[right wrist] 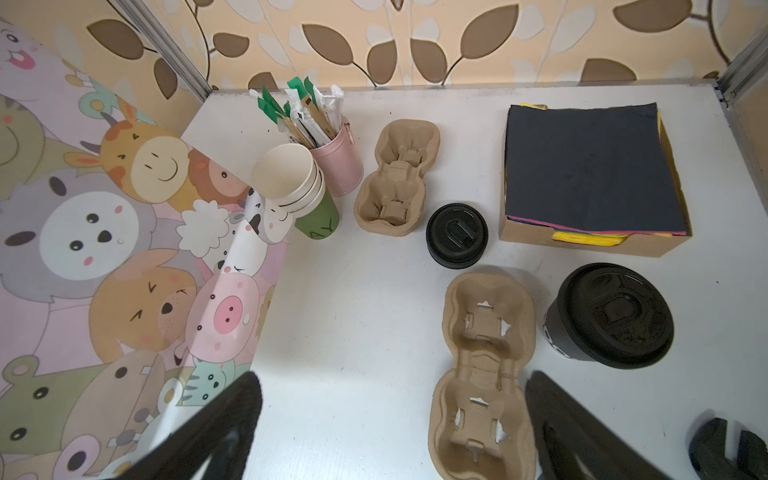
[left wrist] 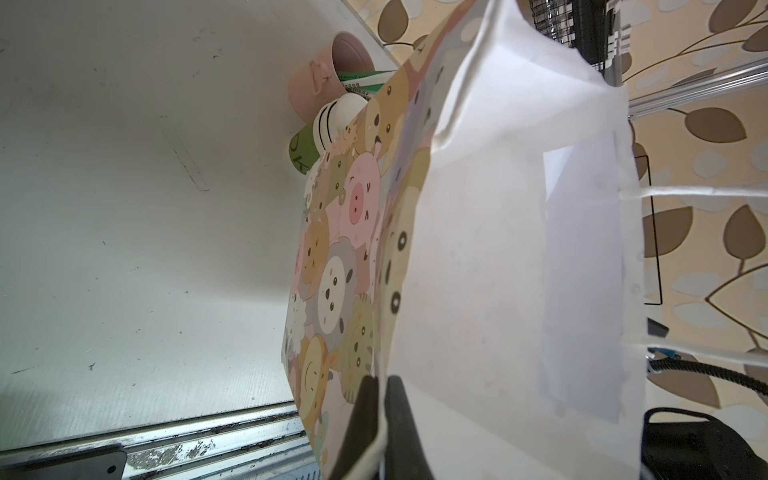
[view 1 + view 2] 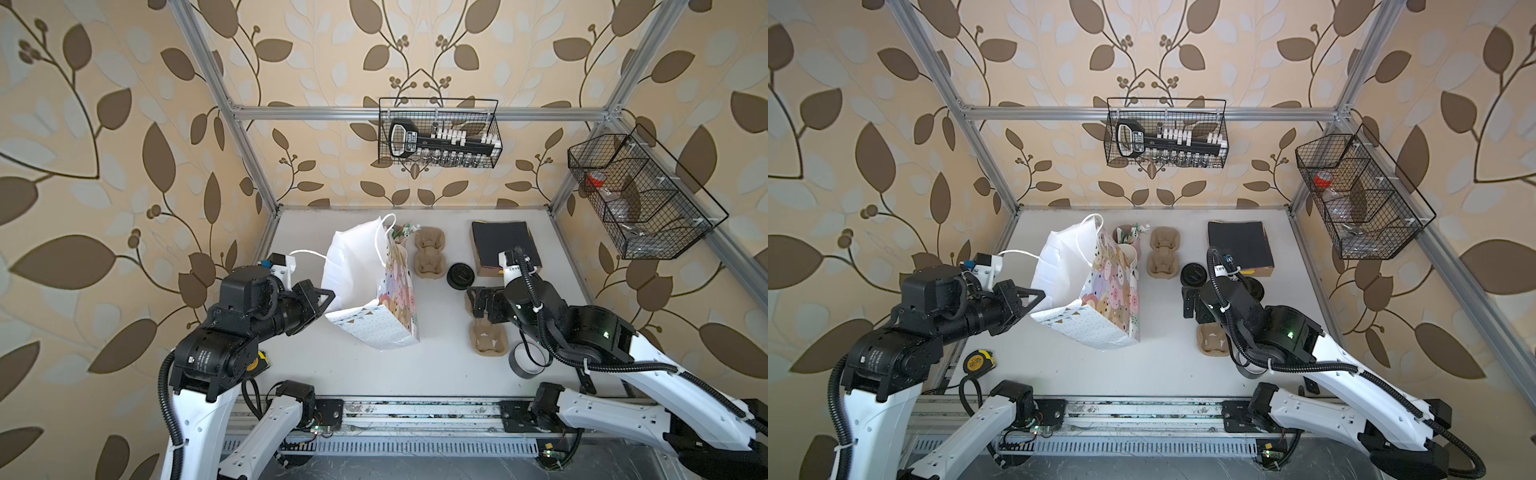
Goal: Pack the takeout coffee
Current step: 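Carry the gift bag toward the carrier and lower it onto the table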
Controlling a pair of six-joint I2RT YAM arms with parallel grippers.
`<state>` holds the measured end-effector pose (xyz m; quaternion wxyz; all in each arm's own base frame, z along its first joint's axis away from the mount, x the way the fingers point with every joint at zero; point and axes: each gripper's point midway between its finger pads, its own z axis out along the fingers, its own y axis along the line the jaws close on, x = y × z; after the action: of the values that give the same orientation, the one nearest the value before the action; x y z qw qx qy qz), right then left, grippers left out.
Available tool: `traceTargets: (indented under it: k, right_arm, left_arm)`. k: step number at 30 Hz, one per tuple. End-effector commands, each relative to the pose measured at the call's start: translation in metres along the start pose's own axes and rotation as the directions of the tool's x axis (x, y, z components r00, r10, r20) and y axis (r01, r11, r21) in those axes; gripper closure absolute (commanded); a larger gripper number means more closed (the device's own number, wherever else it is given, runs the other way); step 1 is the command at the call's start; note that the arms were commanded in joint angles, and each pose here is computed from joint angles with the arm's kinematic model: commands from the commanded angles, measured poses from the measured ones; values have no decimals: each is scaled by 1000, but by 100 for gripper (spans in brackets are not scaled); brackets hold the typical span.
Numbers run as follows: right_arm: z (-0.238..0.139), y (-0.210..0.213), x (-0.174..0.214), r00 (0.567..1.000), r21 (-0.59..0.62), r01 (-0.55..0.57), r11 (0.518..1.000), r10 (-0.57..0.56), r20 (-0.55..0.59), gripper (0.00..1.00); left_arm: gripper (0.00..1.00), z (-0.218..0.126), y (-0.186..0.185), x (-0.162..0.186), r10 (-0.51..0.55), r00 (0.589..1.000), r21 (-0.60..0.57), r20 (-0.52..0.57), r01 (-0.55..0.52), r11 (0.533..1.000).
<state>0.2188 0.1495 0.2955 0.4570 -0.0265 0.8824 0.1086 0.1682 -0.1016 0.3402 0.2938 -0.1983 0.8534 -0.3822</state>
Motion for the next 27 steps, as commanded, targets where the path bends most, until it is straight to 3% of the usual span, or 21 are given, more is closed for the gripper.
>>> traceTargets:
  k: [1, 11, 19, 27]
  right_arm:
    - [3, -4, 3, 1000, 17, -23, 1000, 23, 7, 1]
    - [3, 9, 3, 999, -46, -36, 998, 36, -1, 1]
    - [-4, 46, 4, 999, -163, -30, 986, 26, -21, 1]
    - [-13, 67, 12, 999, -245, -32, 969, 24, -37, 2]
  left_arm:
    - [100, 5, -3, 2, -3, 1000, 50, -10, 4, 999]
    - [100, 34, 31, 19, 3, 998, -42, -65, -5, 999]
    - [100, 60, 38, 35, 131, 987, -160, -92, -145, 976]
    - [100, 74, 44, 36, 106, 993, -221, -53, -115, 968]
